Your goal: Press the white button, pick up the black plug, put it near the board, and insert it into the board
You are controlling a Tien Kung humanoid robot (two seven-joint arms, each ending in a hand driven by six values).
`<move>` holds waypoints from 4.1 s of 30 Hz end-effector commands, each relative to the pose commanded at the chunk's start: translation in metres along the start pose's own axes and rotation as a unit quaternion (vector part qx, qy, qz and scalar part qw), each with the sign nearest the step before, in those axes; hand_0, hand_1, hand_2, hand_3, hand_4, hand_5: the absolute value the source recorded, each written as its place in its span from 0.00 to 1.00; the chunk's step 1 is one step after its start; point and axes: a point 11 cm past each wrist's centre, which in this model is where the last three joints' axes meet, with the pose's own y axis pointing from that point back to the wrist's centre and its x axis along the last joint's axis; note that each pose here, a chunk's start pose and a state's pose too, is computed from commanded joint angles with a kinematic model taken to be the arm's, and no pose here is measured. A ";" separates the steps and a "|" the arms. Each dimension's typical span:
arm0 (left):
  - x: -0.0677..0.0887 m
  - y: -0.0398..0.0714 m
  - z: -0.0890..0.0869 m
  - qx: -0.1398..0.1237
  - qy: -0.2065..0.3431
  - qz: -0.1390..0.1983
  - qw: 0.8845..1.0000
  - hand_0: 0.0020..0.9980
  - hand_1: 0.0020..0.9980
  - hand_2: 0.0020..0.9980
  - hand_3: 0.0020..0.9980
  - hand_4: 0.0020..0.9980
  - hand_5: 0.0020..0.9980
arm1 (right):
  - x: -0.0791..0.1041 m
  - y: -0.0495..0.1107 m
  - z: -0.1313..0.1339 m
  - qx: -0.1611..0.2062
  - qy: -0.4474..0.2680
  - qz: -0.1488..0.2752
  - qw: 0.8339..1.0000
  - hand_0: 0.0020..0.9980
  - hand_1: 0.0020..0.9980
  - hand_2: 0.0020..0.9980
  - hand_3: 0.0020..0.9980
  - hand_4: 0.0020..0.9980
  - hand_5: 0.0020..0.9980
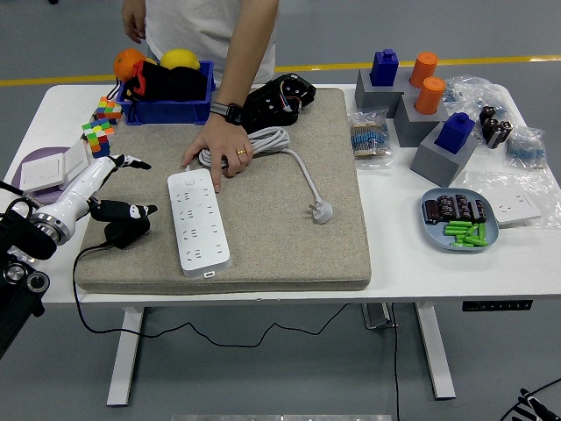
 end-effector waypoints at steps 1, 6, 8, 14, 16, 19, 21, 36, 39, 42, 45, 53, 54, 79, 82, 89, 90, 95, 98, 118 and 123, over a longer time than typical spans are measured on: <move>0.000 0.000 -0.001 0.003 -0.001 -0.001 1.000 0.87 0.93 0.81 0.54 0.96 0.06 | 0.000 0.000 0.000 0.000 0.000 0.000 1.000 0.72 0.70 0.68 0.62 0.74 0.48; 0.000 0.001 -0.007 0.012 -0.002 -0.003 1.000 0.87 0.93 0.81 0.54 0.96 0.06 | -0.001 0.000 -0.001 0.001 -0.001 -0.001 1.000 0.72 0.70 0.68 0.62 0.74 0.48; 0.001 0.002 -0.009 0.015 -0.002 -0.002 1.000 0.84 0.90 0.76 0.51 0.96 0.04 | -0.001 0.000 -0.001 0.001 0.000 -0.001 1.000 0.72 0.70 0.68 0.62 0.74 0.48; 0.002 0.001 -0.014 0.023 -0.007 -0.004 1.000 0.84 0.90 0.76 0.49 0.96 0.02 | -0.001 0.000 -0.001 0.000 0.002 -0.001 1.000 0.72 0.70 0.68 0.62 0.74 0.48; 0.001 0.001 -0.017 0.029 -0.011 -0.006 1.000 0.84 0.90 0.76 0.49 0.96 0.02 | -0.001 -0.001 -0.002 0.001 0.003 -0.002 1.000 0.72 0.70 0.68 0.62 0.74 0.48; 0.000 0.000 -0.024 0.043 -0.018 -0.012 0.999 0.84 0.89 0.76 0.49 0.96 0.00 | -0.001 -0.001 -0.003 0.002 0.004 -0.002 1.000 0.72 0.69 0.68 0.62 0.74 0.48; -0.001 0.001 -0.028 0.050 -0.020 -0.015 0.998 0.84 0.89 0.76 0.49 0.96 0.00 | -0.001 -0.001 -0.004 0.002 0.004 -0.002 1.000 0.72 0.69 0.68 0.62 0.74 0.48; 0.001 0.004 -0.037 0.075 -0.017 -0.019 0.997 0.81 0.87 0.71 0.46 0.95 0.00 | -0.001 0.000 -0.001 -0.001 0.005 -0.002 1.000 0.71 0.70 0.68 0.62 0.74 0.48; -0.001 0.005 -0.036 0.073 -0.019 -0.022 0.997 0.81 0.86 0.70 0.45 0.95 0.00 | 0.000 0.000 0.002 -0.004 0.005 -0.001 1.000 0.71 0.70 0.68 0.62 0.74 0.47; -0.005 0.004 -0.036 0.075 -0.020 -0.029 0.997 0.81 0.86 0.70 0.45 0.95 0.00 | 0.000 0.000 0.002 -0.004 0.004 -0.001 1.000 0.71 0.70 0.68 0.62 0.74 0.47; -0.009 0.003 -0.037 0.076 -0.017 -0.034 0.996 0.81 0.86 0.70 0.42 0.96 0.00 | -0.001 0.000 0.002 -0.003 0.005 -0.002 1.000 0.71 0.70 0.68 0.62 0.74 0.47; -0.015 0.001 -0.039 0.081 -0.020 -0.041 0.996 0.80 0.84 0.70 0.43 0.95 0.00 | 0.000 0.000 0.003 -0.004 0.004 -0.001 1.000 0.72 0.69 0.68 0.62 0.74 0.47; -0.015 0.001 -0.039 0.082 -0.020 -0.042 0.996 0.80 0.84 0.70 0.43 0.95 0.00 | 0.000 0.000 0.003 -0.005 0.004 0.000 1.000 0.72 0.69 0.68 0.62 0.74 0.47; -0.015 0.000 -0.041 0.087 -0.018 -0.034 0.995 0.43 0.55 0.49 0.47 0.85 0.00 | -0.001 0.000 0.003 -0.002 0.002 0.000 1.000 0.72 0.69 0.68 0.62 0.75 0.47; -0.017 0.000 -0.041 0.088 -0.016 -0.037 0.995 0.37 0.47 0.39 0.45 0.83 0.00 | -0.001 0.000 0.003 -0.002 0.002 0.000 1.000 0.71 0.69 0.68 0.62 0.75 0.47; -0.018 0.000 -0.041 0.091 -0.011 -0.044 0.995 0.35 0.44 0.38 0.45 0.80 0.00 | -0.002 0.000 0.002 -0.001 0.001 0.000 1.000 0.71 0.69 0.68 0.62 0.75 0.47; -0.017 -0.001 -0.040 0.089 -0.010 -0.043 0.995 0.35 0.44 0.38 0.45 0.80 0.00 | -0.001 0.000 0.002 -0.001 0.001 0.000 1.000 0.71 0.69 0.68 0.62 0.75 0.47; -0.014 -0.001 -0.034 0.074 -0.005 -0.036 0.997 0.35 0.42 0.37 0.46 0.79 0.00 | -0.001 0.000 0.002 -0.001 0.001 0.001 1.000 0.71 0.69 0.68 0.62 0.75 0.47; -0.010 -0.001 -0.028 0.063 -0.006 -0.031 0.997 0.36 0.42 0.35 0.46 0.77 0.00 | -0.001 0.000 0.002 0.000 0.000 0.001 1.000 0.71 0.69 0.68 0.62 0.74 0.47; -0.011 -0.016 0.044 -0.019 -0.144 -0.094 0.985 0.38 0.41 0.34 0.46 0.76 0.00 | 0.000 0.000 -0.002 0.003 -0.003 0.003 1.000 0.71 0.69 0.68 0.62 0.74 0.47; -0.014 -0.023 0.053 -0.027 -0.163 -0.106 0.980 0.39 0.40 0.34 0.46 0.75 0.00 | 0.001 -0.001 -0.003 0.004 -0.003 0.003 1.000 0.71 0.69 0.68 0.62 0.74 0.47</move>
